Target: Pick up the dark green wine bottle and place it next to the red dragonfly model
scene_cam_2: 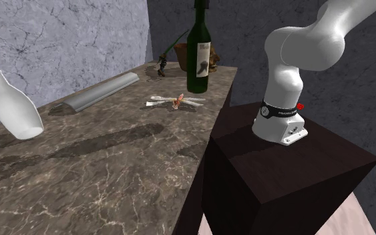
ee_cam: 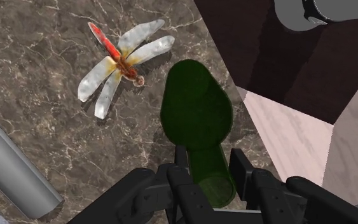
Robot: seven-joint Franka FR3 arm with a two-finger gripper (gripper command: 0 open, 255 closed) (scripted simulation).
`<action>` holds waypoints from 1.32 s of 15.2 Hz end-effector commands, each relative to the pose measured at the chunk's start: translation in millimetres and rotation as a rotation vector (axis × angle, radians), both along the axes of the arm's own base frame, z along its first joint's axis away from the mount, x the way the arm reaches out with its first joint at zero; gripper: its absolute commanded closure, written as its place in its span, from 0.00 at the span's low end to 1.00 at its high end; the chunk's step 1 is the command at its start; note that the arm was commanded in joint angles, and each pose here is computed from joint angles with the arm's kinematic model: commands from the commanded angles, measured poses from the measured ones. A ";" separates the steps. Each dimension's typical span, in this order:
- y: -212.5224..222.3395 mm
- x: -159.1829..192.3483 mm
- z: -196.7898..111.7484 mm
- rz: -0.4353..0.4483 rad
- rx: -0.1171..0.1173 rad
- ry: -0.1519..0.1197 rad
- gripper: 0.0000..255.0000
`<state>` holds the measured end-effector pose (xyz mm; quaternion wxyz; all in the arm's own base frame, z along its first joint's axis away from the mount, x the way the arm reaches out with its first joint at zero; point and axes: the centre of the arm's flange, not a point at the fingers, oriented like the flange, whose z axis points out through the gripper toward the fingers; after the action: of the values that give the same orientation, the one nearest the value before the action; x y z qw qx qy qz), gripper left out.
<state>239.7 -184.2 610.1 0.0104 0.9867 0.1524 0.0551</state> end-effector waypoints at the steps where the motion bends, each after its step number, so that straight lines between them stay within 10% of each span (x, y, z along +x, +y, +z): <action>1: -0.1 -0.4 -11.4 0.000 0.000 -0.001 1.00; 20: -0.1 -0.4 -111.8 0.000 0.000 -0.001 1.00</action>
<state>239.7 -185.1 503.5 0.0103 0.9867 0.1524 0.0551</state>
